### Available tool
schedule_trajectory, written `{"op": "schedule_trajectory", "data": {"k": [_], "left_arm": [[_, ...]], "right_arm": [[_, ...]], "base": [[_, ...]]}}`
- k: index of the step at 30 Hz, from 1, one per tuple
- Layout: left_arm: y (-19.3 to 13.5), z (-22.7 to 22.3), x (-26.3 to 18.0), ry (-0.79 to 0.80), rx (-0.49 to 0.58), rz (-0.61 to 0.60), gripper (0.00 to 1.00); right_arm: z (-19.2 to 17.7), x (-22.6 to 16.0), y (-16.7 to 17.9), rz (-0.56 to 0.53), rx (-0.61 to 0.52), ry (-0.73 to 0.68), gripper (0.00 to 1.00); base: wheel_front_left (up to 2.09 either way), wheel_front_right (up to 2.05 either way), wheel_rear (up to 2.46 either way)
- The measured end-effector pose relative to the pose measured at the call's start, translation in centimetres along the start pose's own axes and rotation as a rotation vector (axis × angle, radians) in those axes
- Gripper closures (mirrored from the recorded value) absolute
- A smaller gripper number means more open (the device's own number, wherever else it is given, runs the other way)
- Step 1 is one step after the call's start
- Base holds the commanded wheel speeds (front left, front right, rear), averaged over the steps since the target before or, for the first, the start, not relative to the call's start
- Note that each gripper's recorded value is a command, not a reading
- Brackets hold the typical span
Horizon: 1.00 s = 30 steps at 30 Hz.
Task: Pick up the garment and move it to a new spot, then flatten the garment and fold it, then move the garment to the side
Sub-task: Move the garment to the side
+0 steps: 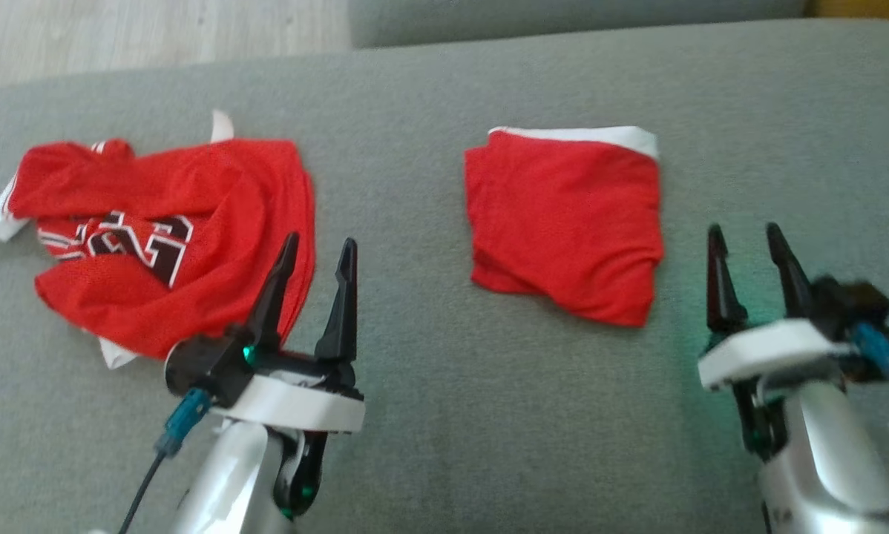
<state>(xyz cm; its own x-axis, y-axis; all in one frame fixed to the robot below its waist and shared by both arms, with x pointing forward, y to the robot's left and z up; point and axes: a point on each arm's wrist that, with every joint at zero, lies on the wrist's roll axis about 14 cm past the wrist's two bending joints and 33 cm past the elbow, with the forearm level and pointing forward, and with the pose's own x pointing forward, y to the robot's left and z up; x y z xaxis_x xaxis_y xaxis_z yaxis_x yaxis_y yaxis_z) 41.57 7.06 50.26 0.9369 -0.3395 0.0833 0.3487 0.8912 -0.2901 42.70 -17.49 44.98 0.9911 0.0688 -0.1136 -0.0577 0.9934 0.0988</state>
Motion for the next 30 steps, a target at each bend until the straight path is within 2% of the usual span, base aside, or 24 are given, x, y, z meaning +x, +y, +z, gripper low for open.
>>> {"op": "schedule_trajectory", "data": {"k": [4, 8, 11, 14, 18, 19, 20, 30], "left_arm": [[0.5, -0.1, 0.6, 0.002, 0.007, 0.004, 0.00], [1.6, -0.1, 0.8, 0.005, 0.014, 0.025, 0.00], [2.1, -0.3, 0.7, 0.012, 0.016, 0.035, 0.00], [2.8, -0.6, 0.4, 0.020, 0.018, 0.056, 0.00], [3.4, -0.8, 0.2, 0.029, 0.014, 0.074, 0.00], [3.4, -0.8, 0.3, 0.028, 0.014, 0.074, 0.00], [3.4, -0.8, 0.3, 0.027, 0.015, 0.074, 0.00], [2.5, -0.8, 1.1, 0.023, 0.012, 0.044, 0.00]], "right_arm": [[-1.5, 2.7, 1.3, 0.030, 0.051, 0.079, 0.00], [-4.7, 4.2, 2.8, 0.060, 0.079, 0.221, 0.00], [-7.4, 4.6, 4.0, 0.070, 0.161, 0.331, 0.00], [-8.1, 5.7, 4.9, 0.082, 0.199, 0.361, 0.00], [-8.0, 7.2, 6.0, 0.119, 0.170, 0.375, 0.00], [-8.1, 7.4, 6.2, 0.123, 0.165, 0.378, 0.36], [-8.1, 7.4, 6.2, 0.127, 0.155, 0.378, 1.00], [-7.7, 7.2, 5.4, 0.151, -0.019, 0.337, 1.00]], "base": [[0.00, 0.00, 0.00], [0.00, 0.00, 0.00], [0.00, 0.00, 0.00], [0.00, 0.00, 0.00], [0.00, 0.00, 0.00], [0.00, 0.00, 0.00], [0.00, 0.00, 0.00], [0.00, 0.00, 0.00]]}}
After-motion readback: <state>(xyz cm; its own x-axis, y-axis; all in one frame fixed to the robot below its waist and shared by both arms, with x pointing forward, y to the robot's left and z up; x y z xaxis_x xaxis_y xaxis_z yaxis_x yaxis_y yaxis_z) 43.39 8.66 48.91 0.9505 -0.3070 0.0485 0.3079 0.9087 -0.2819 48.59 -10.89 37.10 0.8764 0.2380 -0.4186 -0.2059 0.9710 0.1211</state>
